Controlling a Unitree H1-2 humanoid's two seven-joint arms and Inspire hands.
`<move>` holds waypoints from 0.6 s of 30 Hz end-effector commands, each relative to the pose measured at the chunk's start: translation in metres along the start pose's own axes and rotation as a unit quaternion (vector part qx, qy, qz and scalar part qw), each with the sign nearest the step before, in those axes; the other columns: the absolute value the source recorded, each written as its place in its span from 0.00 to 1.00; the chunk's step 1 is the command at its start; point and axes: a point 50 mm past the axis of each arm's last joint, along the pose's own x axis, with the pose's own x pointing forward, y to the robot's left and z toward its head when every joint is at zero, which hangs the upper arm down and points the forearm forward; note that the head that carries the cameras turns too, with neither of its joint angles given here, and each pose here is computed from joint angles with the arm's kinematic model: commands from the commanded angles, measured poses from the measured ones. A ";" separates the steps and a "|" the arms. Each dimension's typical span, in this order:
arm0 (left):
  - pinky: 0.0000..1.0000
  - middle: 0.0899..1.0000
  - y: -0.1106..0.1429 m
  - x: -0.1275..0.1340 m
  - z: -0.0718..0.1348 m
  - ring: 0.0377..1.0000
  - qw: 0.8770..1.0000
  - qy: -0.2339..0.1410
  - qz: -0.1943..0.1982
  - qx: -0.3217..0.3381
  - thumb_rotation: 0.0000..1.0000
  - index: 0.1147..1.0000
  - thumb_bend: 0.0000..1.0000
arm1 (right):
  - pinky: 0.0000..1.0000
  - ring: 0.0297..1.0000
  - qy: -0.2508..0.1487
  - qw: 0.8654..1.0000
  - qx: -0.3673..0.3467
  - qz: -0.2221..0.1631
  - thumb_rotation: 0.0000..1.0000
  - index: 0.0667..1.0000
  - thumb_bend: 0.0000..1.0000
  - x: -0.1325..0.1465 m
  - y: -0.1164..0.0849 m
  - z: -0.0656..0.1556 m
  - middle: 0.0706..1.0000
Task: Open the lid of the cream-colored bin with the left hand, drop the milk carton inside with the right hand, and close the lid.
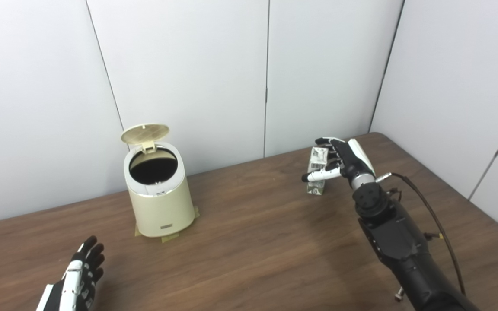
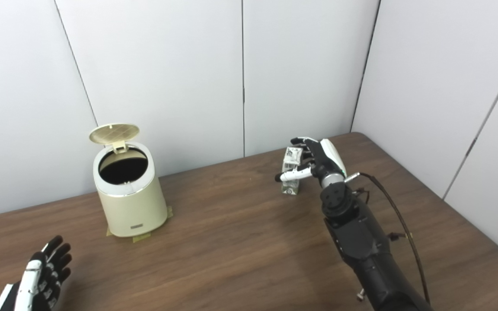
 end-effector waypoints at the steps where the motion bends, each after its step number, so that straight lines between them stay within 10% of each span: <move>1: 1.00 0.96 -0.002 0.004 0.018 0.98 0.999 -0.035 -0.005 -0.001 1.00 0.96 0.35 | 0.64 0.67 -0.055 0.998 0.008 -0.033 0.01 0.67 0.91 0.012 -0.020 0.028 0.68; 18: 1.00 0.96 -0.001 0.000 0.022 0.98 0.999 -0.034 -0.008 -0.019 1.00 0.95 0.35 | 0.54 0.56 -0.056 0.997 0.034 -0.030 0.00 0.59 0.86 0.008 -0.018 0.024 0.57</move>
